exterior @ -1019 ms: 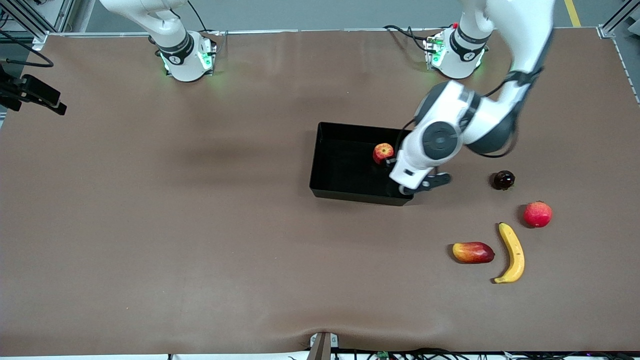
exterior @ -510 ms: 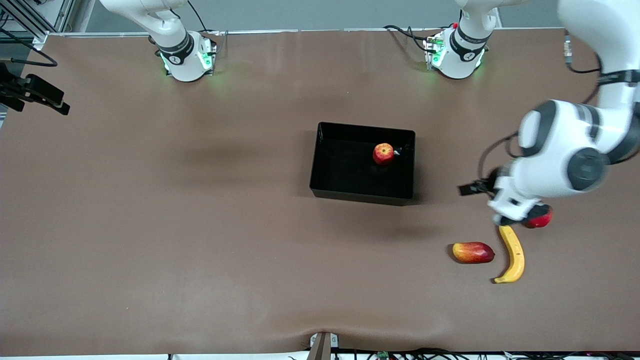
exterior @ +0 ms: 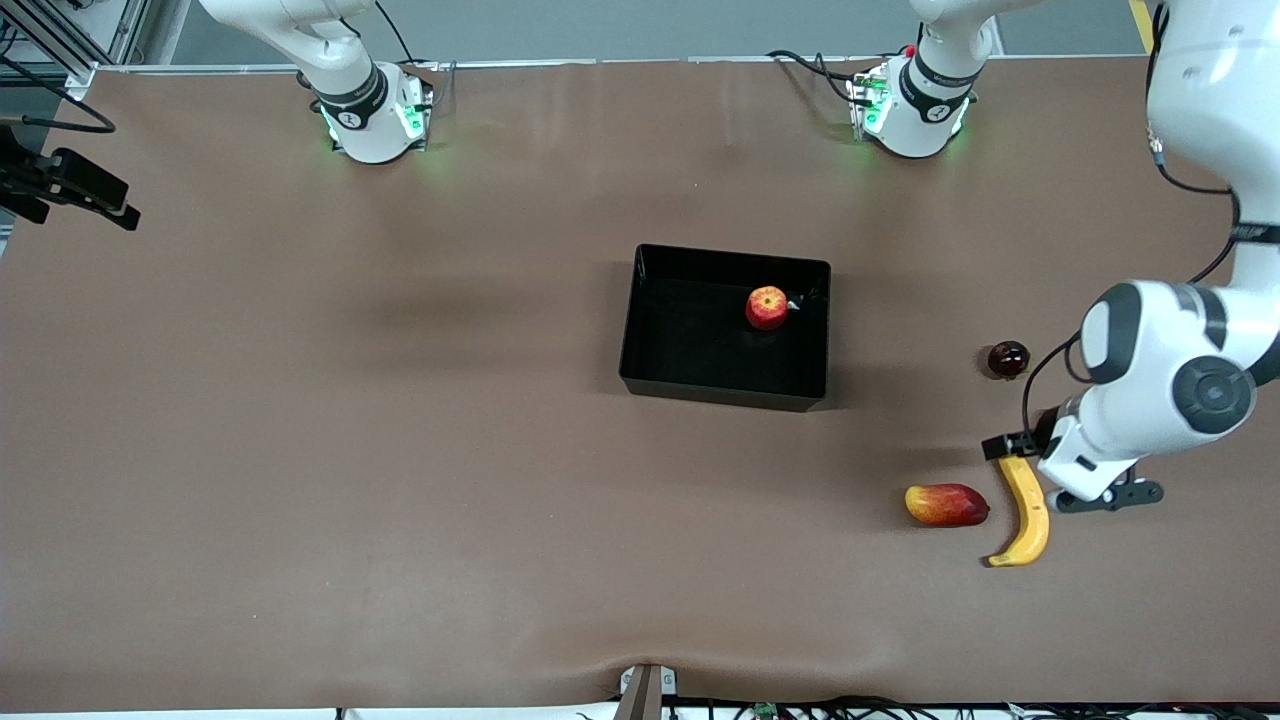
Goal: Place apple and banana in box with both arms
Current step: 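Move the left gripper to the yellow banana, then grasp the yellow banana with the left gripper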
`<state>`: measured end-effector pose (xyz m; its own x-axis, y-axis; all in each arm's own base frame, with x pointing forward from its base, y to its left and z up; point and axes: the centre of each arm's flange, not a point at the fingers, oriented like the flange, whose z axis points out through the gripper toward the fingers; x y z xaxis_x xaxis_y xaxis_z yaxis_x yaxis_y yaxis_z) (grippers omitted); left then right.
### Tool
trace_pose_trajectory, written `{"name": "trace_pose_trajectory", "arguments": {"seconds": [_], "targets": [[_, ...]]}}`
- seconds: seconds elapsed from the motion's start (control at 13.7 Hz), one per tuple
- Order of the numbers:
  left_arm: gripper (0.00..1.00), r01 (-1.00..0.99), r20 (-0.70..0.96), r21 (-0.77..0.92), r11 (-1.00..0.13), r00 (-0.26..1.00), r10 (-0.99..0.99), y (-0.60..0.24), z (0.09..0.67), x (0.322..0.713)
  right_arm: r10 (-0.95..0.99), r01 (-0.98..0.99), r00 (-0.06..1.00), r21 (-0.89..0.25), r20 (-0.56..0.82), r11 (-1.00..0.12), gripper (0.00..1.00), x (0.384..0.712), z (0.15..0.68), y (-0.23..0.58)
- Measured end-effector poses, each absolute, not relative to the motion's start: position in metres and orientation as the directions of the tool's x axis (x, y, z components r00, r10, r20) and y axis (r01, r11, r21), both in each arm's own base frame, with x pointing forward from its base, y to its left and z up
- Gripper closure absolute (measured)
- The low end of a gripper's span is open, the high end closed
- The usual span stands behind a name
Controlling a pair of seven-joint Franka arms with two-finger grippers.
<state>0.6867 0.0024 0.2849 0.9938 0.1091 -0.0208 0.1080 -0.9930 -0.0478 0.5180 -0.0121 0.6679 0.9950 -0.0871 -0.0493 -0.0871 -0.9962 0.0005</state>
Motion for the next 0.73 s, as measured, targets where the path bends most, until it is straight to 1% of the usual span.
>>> {"name": "trace_pose_trajectory", "arguments": {"seconds": [0.22,0.29,0.36,0.44,0.66,0.73], "targets": [[0.05,0.074,-0.002,-0.038,-0.997,0.997,0.074,0.022,0.263,0.699,-0.07,-0.07,0.997,0.004,-0.041,-0.998,0.0,0.519,0.669,-0.011],[0.1,0.057,0.007,-0.035,-0.998,0.998,0.057,0.03,0.26,0.703,-0.063,-0.063,0.997,0.004,-0.039,-0.998,0.0,0.519,0.669,-0.014],[0.1,0.053,0.014,-0.037,-0.998,0.999,0.053,0.039,0.255,0.705,-0.056,-0.056,0.998,0.004,-0.038,-0.998,0.0,0.519,0.669,-0.015],[0.14,0.052,0.022,-0.041,-0.998,0.998,0.051,0.047,0.248,0.706,-0.053,-0.053,0.998,0.004,-0.038,-0.999,0.0,0.519,0.669,-0.016],[0.17,0.031,0.053,-0.071,-0.997,0.998,0.027,0.064,0.219,0.709,-0.046,-0.046,0.998,0.004,-0.037,-0.999,0.0,0.519,0.669,-0.012],[0.21,0.026,0.06,-0.082,-0.996,0.998,0.021,0.069,0.209,0.709,-0.046,-0.046,0.998,0.004,-0.037,-0.999,0.0,0.519,0.669,-0.012]]}}
